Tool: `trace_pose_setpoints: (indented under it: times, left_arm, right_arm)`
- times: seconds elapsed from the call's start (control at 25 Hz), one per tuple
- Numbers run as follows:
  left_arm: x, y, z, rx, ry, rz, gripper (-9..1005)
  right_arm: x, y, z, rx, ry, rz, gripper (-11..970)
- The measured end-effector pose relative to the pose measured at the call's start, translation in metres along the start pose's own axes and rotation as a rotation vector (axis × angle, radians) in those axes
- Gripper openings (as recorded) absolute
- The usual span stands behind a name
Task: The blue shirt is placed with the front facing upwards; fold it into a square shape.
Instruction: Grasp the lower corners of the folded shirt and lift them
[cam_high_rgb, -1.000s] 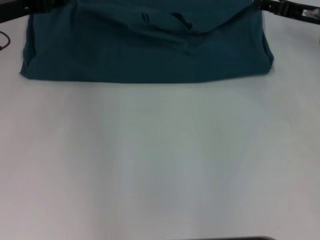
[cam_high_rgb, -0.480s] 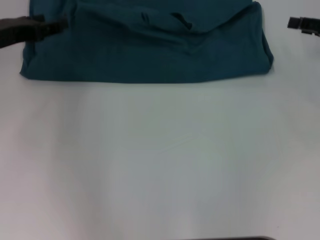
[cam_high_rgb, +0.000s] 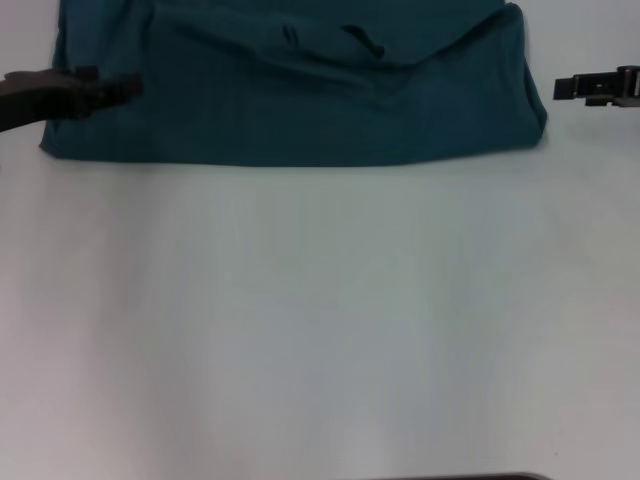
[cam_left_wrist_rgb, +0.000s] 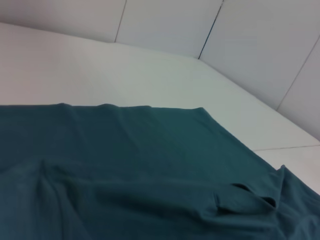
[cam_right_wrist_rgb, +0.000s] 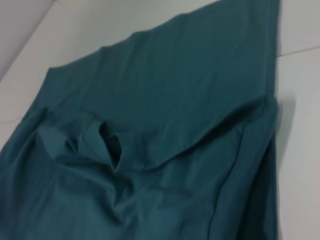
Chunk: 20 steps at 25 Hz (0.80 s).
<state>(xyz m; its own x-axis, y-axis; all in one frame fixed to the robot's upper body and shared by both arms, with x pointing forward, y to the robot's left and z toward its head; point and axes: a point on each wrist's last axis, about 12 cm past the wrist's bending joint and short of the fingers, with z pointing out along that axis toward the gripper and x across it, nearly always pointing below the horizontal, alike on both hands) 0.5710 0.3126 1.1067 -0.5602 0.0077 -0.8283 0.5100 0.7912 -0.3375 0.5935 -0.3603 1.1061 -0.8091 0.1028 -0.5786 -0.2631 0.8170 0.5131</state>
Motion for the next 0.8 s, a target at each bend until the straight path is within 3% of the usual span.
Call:
trace_pose_setpoints:
  times: [0.8]
  left_arm:
    - [0.005,0.001,0.002,-0.022,0.006,-0.003,708]
  right_arm:
    - [0.015,0.009,0.028,0.014,0.05,0.006,705]
